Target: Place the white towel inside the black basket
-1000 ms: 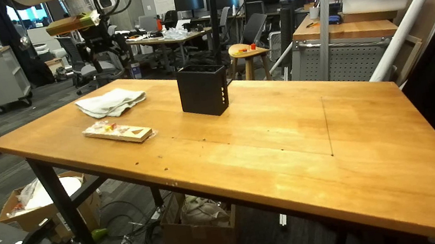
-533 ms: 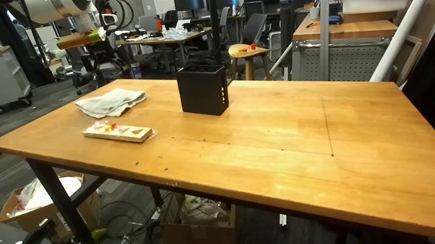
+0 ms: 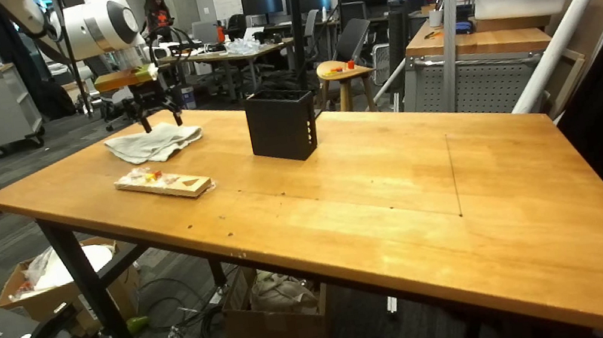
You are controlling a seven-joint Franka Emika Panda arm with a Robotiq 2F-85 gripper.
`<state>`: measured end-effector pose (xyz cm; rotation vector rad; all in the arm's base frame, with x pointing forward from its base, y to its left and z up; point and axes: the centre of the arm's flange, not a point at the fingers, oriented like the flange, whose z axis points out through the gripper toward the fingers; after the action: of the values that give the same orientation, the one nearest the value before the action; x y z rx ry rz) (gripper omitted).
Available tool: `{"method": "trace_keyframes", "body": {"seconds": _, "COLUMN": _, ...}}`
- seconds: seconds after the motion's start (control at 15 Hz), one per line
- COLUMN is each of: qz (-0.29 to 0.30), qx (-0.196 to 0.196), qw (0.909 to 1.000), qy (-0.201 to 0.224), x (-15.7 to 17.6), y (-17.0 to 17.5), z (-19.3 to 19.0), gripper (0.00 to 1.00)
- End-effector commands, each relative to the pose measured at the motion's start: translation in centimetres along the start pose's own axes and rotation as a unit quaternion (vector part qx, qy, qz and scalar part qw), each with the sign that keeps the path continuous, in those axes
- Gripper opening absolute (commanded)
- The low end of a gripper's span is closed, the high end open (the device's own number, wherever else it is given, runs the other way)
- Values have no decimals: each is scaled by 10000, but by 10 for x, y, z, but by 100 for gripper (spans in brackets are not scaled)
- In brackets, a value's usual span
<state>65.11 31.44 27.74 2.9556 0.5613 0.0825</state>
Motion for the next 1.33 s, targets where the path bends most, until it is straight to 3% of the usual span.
{"method": "trace_keyframes", "body": {"seconds": 0.0, "qz": -127, "qx": 10, "qw": 9998, "qy": -162, "x": 36, "y": -12, "z": 19, "gripper": 100}}
{"method": "trace_keyframes", "body": {"seconds": 0.33, "qz": -121, "qx": 140, "qw": 9993, "qy": -319, "x": 44, "y": -8, "z": 59, "gripper": 100}}
{"method": "trace_keyframes", "body": {"seconds": 0.47, "qz": -85, "qx": 178, "qw": 9992, "qy": -362, "x": 45, "y": -3, "z": 66, "gripper": 74}}
{"method": "trace_keyframes", "body": {"seconds": 1.07, "qz": -71, "qx": -55, "qw": 9985, "qy": -540, "x": 42, "y": 5, "z": 25, "gripper": 5}}
{"method": "trace_keyframes", "body": {"seconds": 1.27, "qz": -75, "qx": -103, "qw": 9983, "qy": -560, "x": 40, "y": 12, "z": 7, "gripper": 1}}
